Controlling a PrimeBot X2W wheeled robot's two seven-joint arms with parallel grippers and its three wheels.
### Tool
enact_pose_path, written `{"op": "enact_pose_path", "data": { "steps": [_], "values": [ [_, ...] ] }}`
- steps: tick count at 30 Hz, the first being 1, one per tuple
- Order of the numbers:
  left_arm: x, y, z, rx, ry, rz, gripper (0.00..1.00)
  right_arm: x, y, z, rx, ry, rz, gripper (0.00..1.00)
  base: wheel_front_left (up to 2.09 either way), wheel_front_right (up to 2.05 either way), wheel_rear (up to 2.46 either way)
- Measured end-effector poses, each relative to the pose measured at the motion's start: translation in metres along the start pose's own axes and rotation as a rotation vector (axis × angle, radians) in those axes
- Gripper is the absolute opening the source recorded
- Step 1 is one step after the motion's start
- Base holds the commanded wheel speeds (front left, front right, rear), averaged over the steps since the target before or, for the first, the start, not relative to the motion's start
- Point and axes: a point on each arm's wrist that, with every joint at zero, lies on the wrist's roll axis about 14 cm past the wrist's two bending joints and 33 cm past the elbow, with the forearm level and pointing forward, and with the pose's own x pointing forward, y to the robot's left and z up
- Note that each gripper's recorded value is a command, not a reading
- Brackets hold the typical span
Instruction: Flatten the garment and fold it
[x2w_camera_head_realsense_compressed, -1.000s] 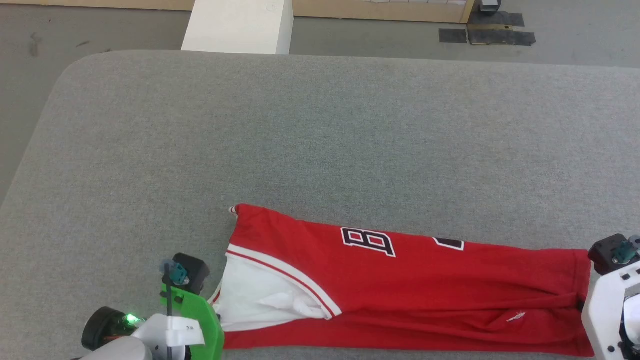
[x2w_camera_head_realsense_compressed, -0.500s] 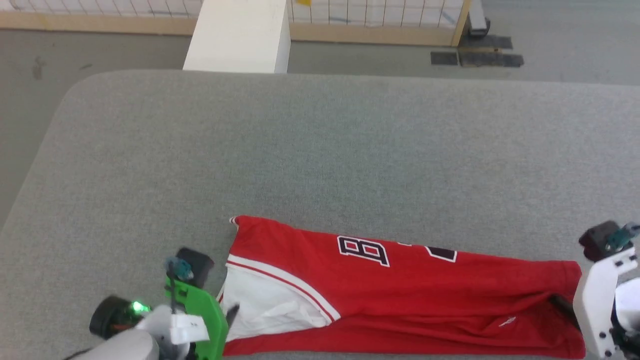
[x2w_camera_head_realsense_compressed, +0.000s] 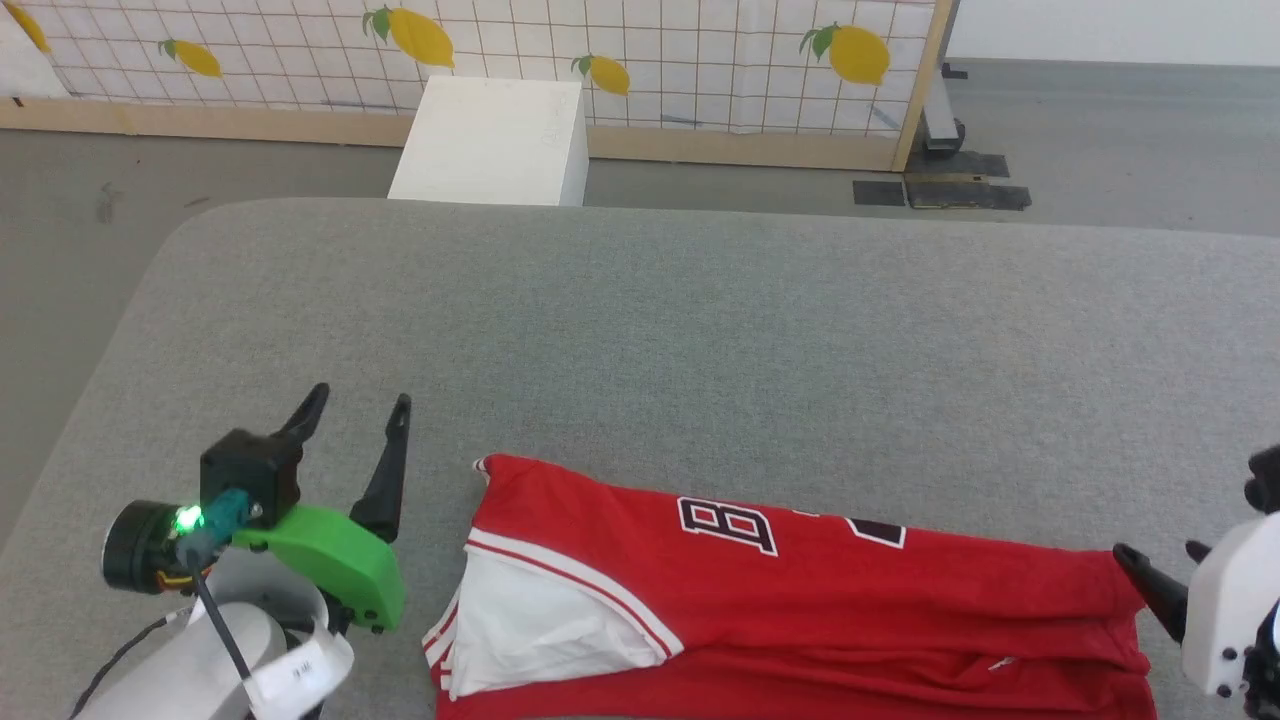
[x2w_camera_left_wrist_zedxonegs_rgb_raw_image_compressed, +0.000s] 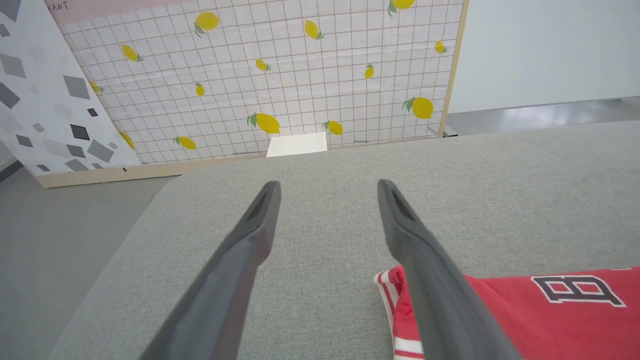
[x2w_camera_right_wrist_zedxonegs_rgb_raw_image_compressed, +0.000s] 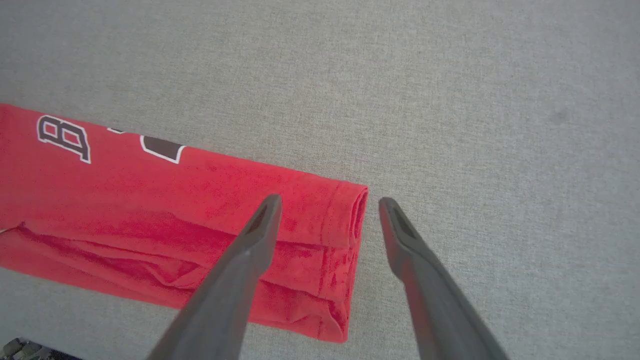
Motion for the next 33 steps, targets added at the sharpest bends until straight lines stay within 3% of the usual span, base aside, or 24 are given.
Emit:
{"op": "enact_pose_path", "data": {
  "steps": [13, 16, 30, 31, 32, 33],
  "values": [
    [-0.019, -0.009, 0.006, 0.213, -0.158, 0.038, 1.00, 0.011, -0.004, -0.052, 0.195, 0.114, -0.127, 1.00, 0.00, 0.00, 0.00],
    [-0.024, -0.011, 0.000, 0.250, -0.165, 0.048, 1.00, 0.019, -0.007, -0.077, 0.237, 0.213, -0.162, 1.00, 0.00, 0.00, 0.00],
    [-0.020, -0.003, -0.012, 0.231, -0.140, 0.081, 1.00, 0.042, 0.011, -0.099, 0.219, 0.363, -0.107, 1.00, 0.00, 0.00, 0.00],
    [-0.019, -0.002, -0.012, 0.230, -0.138, 0.088, 1.00, 0.042, 0.013, -0.100, 0.212, 0.374, -0.102, 0.60, 0.00, 0.00, 0.00],
    [-0.019, -0.001, -0.013, 0.228, -0.136, 0.092, 1.00, 0.043, 0.014, -0.101, 0.206, 0.384, -0.097, 0.04, 0.00, 0.00, 0.00],
    [-0.019, 0.001, -0.014, 0.226, -0.132, 0.097, 1.00, 0.044, 0.016, -0.101, 0.193, 0.390, -0.091, 0.00, 0.00, 0.00, 0.00]
  ]
}}
